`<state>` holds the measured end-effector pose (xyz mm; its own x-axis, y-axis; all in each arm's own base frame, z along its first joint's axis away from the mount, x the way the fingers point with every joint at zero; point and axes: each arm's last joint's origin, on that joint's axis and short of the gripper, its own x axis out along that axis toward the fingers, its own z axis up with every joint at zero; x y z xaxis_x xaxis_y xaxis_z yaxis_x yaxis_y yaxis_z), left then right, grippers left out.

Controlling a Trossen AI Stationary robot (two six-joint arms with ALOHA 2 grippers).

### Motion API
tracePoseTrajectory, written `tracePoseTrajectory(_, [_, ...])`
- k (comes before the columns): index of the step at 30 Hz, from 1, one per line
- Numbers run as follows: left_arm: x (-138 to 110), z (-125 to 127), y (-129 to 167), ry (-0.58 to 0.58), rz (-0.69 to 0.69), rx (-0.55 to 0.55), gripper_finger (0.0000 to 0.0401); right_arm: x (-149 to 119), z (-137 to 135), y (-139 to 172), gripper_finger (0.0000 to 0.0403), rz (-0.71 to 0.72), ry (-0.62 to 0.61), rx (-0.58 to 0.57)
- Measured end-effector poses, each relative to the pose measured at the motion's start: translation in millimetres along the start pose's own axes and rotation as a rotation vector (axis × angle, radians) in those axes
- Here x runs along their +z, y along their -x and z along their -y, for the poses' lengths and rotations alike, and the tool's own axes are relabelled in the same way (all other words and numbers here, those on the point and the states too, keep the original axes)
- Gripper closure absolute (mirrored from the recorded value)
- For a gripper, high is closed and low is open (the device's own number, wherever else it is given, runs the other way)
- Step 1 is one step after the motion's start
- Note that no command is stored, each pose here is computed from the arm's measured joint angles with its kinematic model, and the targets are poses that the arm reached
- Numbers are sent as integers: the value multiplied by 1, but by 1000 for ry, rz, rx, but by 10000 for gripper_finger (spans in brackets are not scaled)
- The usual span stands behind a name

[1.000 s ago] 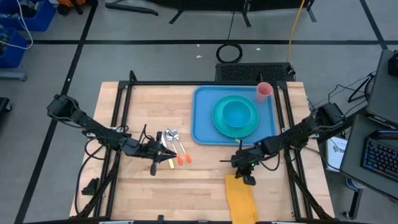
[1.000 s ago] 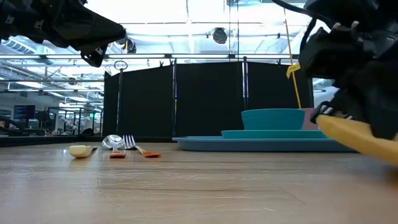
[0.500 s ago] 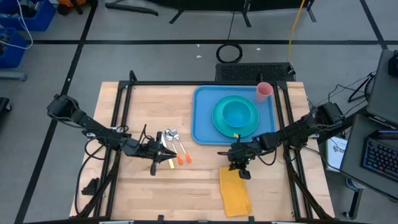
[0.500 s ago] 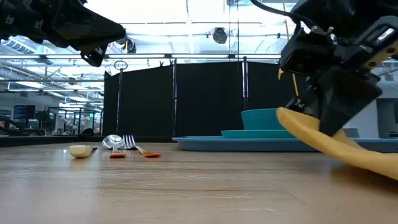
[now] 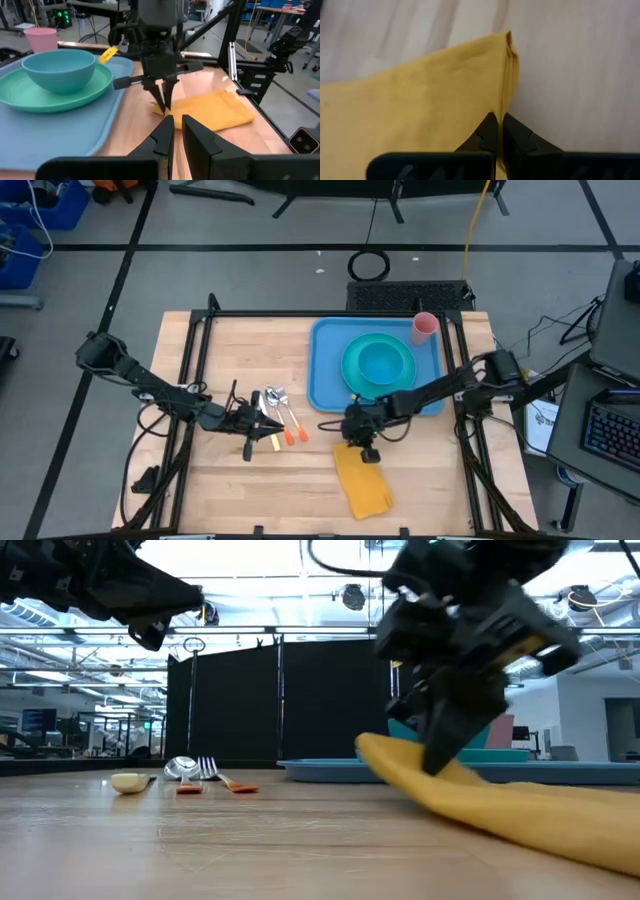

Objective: Set up tray
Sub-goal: Put the orange napkin onto the blue tray

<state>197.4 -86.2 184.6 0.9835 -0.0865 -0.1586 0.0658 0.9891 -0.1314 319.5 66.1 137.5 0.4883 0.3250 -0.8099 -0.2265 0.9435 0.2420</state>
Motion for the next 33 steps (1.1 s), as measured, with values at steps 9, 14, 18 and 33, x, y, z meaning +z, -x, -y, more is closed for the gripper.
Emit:
tracePoseTrajectory(9, [-1,-1,0,119,-10,11,361,27,10,5,403,58,135,-142])
tracePoseTrajectory(14, [0,-2,0,218,7,48,361,36,11,9,403,76,161,-154])
tracePoseTrajectory(18, [-5,-11,-2,265,-23,139,361,37,14,10,403,74,165,-231])
tracePoseTrajectory(33, [-7,-24,-5,374,-54,176,223,57,26,21,403,160,176,-288])
